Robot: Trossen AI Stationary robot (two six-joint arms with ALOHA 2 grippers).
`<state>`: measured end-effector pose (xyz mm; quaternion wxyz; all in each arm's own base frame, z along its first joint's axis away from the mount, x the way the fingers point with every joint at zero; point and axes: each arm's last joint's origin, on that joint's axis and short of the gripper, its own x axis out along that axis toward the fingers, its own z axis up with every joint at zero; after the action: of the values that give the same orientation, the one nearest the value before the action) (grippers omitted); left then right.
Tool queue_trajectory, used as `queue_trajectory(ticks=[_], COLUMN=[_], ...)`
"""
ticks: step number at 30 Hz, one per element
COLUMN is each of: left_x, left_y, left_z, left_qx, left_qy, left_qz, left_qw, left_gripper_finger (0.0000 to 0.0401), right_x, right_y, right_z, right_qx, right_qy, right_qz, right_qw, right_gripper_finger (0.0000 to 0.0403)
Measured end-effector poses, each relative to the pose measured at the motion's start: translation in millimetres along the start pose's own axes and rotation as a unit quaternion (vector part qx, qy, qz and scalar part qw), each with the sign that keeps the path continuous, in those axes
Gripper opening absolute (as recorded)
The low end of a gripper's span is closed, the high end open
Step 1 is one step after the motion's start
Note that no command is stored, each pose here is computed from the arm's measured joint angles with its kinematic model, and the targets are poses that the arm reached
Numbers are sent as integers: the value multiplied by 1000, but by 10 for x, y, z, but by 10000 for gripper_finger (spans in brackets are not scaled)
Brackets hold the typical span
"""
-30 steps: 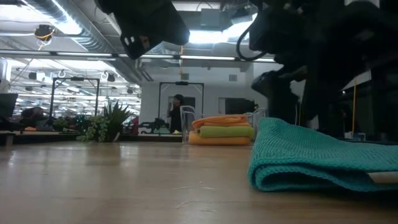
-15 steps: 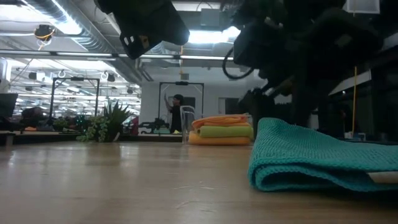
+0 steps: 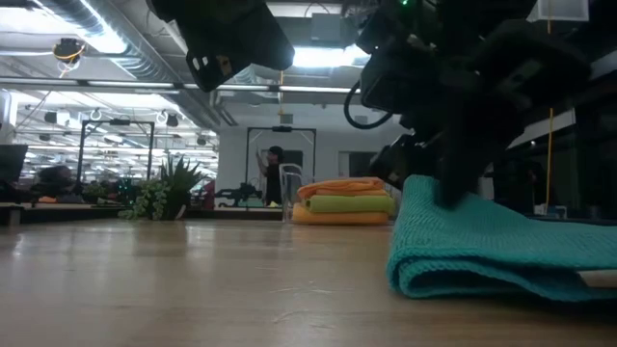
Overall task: Fold microfiber towels
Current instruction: Fold the blue microfiber cloth
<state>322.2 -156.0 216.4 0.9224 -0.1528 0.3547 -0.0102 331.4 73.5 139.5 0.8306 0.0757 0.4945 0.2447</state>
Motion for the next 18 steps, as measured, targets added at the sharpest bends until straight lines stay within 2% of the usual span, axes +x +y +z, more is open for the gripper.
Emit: queue_trajectory(ticks=[4, 8, 9, 15, 18], left_x=[0, 0, 0, 0, 1], left_y=[0, 0, 0, 1, 20], left_z=[0, 0, 0, 0, 13], left_qx=[0, 0, 0, 0, -1], left_qy=[0, 0, 0, 0, -17], left_qz=[0, 0, 0, 1, 26], left_qw=[1000, 1000, 1000, 1000, 1000], left_gripper_finger=[0, 0, 0, 0, 0], right_x=[0, 0, 0, -14, -60], right_y=[0, 0, -1, 5, 21], right_z=[5, -1, -6, 24, 113], right_qx=[-1, 0, 0, 16, 16], right_qy=[-2, 0, 3, 5, 7], right_qz=[0, 0, 0, -4, -18], right_qw=[1000, 1000, 1000, 1000, 1000], right_gripper_finger=[122, 28, 16, 7, 6])
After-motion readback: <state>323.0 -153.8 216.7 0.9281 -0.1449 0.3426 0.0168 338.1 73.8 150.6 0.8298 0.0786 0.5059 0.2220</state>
